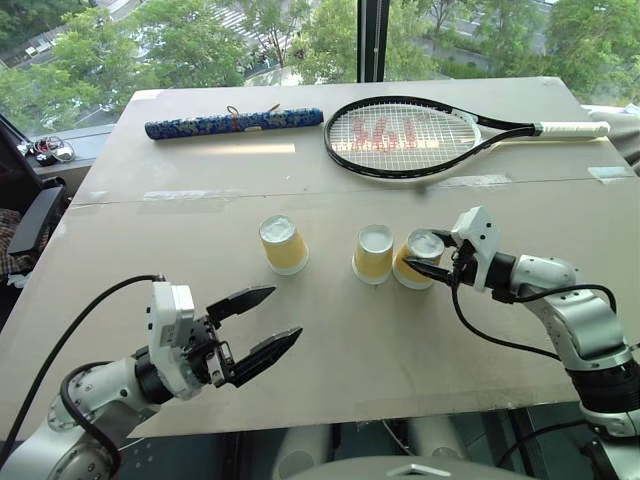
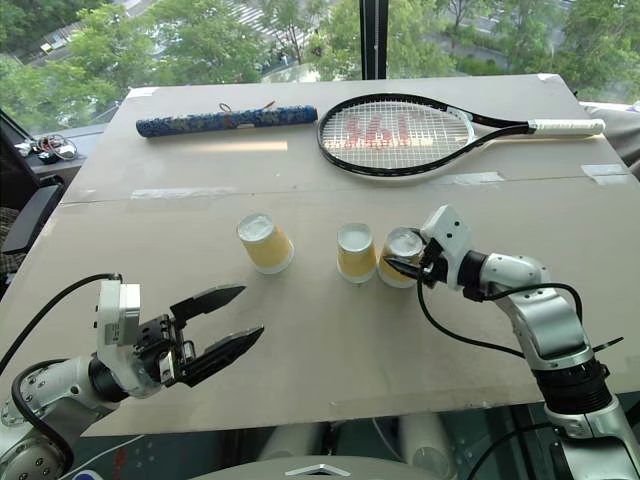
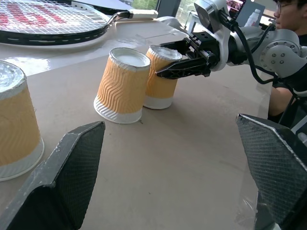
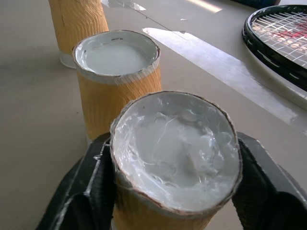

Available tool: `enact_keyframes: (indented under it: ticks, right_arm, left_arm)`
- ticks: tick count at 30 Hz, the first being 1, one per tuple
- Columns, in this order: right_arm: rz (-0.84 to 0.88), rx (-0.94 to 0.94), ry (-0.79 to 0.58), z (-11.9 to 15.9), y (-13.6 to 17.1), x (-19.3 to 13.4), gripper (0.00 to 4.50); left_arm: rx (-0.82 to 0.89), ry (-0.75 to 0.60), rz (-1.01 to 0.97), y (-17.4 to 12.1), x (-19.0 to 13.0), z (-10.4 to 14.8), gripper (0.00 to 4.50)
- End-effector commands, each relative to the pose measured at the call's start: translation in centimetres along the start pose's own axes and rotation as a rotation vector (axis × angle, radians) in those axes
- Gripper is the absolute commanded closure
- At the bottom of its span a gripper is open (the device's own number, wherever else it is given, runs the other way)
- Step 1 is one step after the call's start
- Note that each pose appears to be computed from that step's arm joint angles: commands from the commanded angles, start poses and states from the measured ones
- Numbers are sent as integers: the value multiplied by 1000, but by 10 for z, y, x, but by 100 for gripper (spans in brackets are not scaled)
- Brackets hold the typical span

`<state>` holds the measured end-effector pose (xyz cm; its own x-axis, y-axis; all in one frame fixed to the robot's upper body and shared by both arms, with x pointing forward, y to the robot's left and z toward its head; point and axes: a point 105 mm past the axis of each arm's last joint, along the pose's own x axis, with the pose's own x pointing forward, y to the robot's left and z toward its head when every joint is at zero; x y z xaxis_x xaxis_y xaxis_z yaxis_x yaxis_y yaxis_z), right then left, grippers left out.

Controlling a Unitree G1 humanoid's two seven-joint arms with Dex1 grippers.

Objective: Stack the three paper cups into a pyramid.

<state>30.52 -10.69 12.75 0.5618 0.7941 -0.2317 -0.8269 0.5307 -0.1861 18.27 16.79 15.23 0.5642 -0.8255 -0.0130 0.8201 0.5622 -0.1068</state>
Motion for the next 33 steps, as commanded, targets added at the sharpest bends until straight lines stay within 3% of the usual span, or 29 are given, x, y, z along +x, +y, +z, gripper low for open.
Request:
enact_keyframes:
  ticks: [1, 6, 15, 19, 23, 33]
  right_arm:
    - [0, -67, -34, 8, 1, -2, 8]
    - [59, -89, -222, 43, 2, -19, 8]
    - [25, -239, -297, 55, -11, -67, 8]
    - [98, -206, -340, 59, 8, -81, 8]
    - [205, -194, -295, 51, 41, -92, 8]
    - [205, -185, -293, 53, 67, -99, 8]
  left_arm:
    - [58, -19, -9, -4, 0, 9, 0]
    - [42, -21, 53, 9, -4, 3, 0]
    - [107, 43, 173, 57, -6, -3, 0]
    - [119, 56, 216, 80, 1, -6, 0]
    - [147, 85, 202, 103, 26, -10, 0]
    - [188, 75, 153, 130, 63, -15, 0]
